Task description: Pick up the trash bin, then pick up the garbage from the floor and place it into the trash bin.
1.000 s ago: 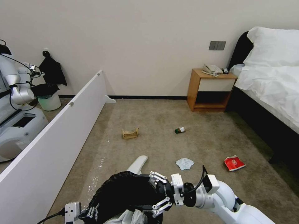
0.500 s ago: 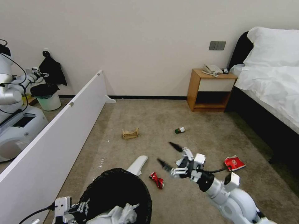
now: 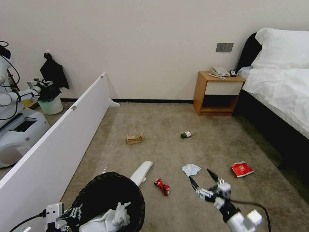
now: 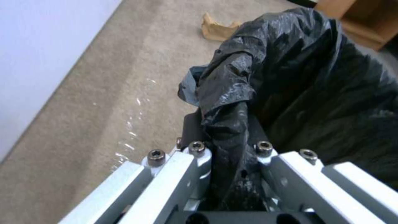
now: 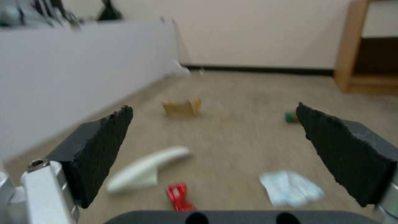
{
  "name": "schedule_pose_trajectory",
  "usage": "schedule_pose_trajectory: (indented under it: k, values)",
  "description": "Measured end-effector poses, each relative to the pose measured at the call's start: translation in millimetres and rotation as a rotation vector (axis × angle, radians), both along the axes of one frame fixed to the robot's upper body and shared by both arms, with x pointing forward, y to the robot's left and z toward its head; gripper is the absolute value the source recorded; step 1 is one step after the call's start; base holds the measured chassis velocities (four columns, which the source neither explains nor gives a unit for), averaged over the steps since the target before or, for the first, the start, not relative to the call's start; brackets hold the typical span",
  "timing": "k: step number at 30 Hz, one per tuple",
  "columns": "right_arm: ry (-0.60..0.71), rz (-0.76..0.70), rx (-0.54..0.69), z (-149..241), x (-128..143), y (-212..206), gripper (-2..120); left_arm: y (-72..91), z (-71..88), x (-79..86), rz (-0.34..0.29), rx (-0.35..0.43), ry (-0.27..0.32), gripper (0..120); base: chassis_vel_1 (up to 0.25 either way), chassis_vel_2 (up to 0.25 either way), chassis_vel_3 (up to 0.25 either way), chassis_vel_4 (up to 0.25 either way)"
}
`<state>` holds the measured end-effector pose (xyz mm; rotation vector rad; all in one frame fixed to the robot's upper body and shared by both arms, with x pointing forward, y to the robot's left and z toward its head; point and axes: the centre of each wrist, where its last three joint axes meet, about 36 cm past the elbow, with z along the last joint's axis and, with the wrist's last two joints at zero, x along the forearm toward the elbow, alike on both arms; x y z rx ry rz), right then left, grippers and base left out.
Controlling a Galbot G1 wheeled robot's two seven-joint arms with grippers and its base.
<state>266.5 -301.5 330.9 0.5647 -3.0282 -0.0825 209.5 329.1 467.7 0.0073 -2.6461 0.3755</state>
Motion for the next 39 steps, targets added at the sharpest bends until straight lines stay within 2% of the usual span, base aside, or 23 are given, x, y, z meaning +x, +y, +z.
schedule_pose_trajectory:
  k: [1, 4, 9, 24, 39]
  values:
    - [0.000, 0.000, 0.000, 0.0, 0.0, 0.0, 100, 0.0, 0.0, 0.0, 0.000, 0.000, 0.000, 5, 0.000, 0.000, 0.000, 0.000]
    - [0.036, -0.026, -0.091, -9.8, -25.9, -6.7, 100, 3.9, 0.6, -0.3, 0.014, 0.009, -0.015, 4, 0.000, 0.000, 0.000, 0.000]
    - [0.037, -0.040, -0.101, -13.6, -37.2, -8.0, 100, 9.9, -1.1, -1.2, 0.031, 0.020, -0.021, 4, 0.000, 0.000, 0.000, 0.000]
    - [0.039, -0.029, -0.091, -20.1, -37.4, -6.2, 100, 31.2, -0.5, -5.0, 0.095, 0.045, -0.036, 4, -0.003, 0.002, 0.003, -0.002]
    - [0.034, -0.018, -0.086, -22.5, -35.6, -7.1, 100, 34.8, -4.8, -5.8, 0.118, 0.042, -0.033, 4, -0.064, 0.062, 0.067, -0.063]
